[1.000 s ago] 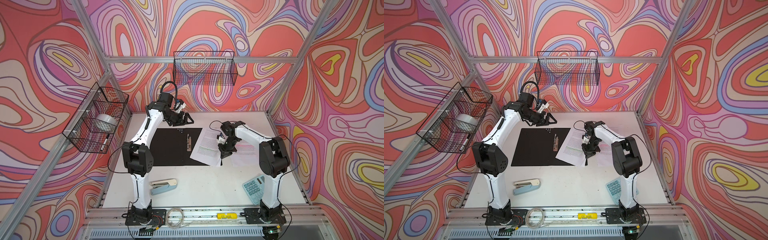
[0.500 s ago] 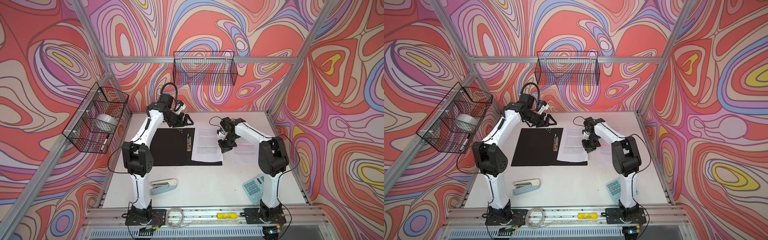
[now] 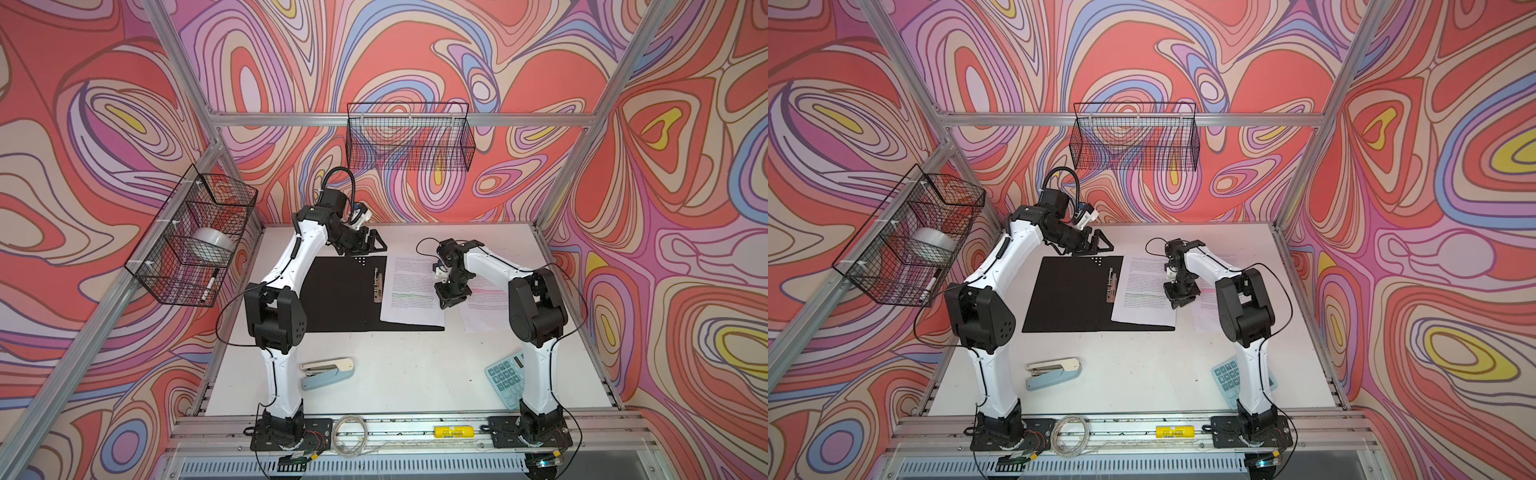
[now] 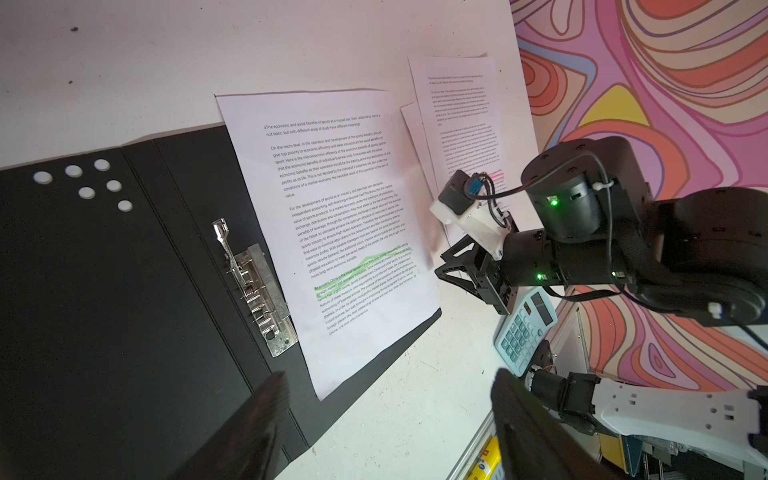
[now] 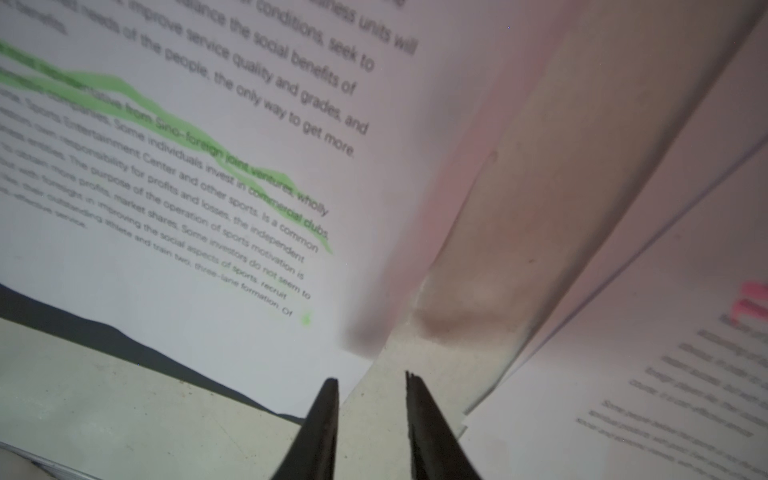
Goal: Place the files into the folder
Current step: 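Lower the sheet onto the folder beside the silver clip with the right gripper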
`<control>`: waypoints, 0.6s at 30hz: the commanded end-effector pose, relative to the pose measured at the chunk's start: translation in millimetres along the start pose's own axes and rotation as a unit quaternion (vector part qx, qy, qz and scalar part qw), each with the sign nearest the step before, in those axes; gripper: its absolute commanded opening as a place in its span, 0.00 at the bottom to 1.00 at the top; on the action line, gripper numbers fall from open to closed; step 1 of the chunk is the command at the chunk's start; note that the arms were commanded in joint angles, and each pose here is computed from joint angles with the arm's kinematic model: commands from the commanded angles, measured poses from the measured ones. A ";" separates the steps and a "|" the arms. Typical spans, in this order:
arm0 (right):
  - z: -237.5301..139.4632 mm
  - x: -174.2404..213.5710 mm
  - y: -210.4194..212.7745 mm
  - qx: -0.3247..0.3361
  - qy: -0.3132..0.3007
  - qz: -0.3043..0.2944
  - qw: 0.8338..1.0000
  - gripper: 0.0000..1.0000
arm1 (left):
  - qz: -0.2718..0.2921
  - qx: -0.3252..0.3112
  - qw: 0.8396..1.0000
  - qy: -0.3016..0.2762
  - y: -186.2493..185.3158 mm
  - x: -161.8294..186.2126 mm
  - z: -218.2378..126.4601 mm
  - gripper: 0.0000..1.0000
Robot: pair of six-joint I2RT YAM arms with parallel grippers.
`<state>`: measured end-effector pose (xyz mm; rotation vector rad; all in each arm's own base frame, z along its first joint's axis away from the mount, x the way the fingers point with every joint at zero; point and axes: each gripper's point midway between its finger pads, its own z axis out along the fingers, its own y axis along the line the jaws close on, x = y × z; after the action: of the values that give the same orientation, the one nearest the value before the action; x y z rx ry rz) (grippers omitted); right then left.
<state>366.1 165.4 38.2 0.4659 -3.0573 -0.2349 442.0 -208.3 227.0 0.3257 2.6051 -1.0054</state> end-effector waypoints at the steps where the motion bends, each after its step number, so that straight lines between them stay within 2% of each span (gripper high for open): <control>1: -6.8 -8.8 -6.6 0.009 -0.025 0.018 1.000 0.37 | 0.000 -0.004 1.000 0.002 1.1 3.1 -3.2 0.77; 4: -14.8 -19.8 -15.2 0.003 -0.047 0.045 0.998 0.41 | 0.005 -0.010 1.000 0.001 2.9 3.3 -3.9 0.78; 9: -38.0 -54.0 -20.9 -0.071 -0.120 0.103 0.985 0.47 | 0.001 -0.043 0.999 -0.003 19.8 8.1 2.7 0.78; 18: -31.3 -103.6 -14.5 -0.125 -0.158 0.120 0.972 0.49 | -0.028 -0.115 0.993 -0.010 61.9 30.4 16.4 0.79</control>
<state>458.4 162.4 73.4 0.0723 -3.2930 -0.6304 430.0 -180.6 151.4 0.2028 2.7595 -0.7888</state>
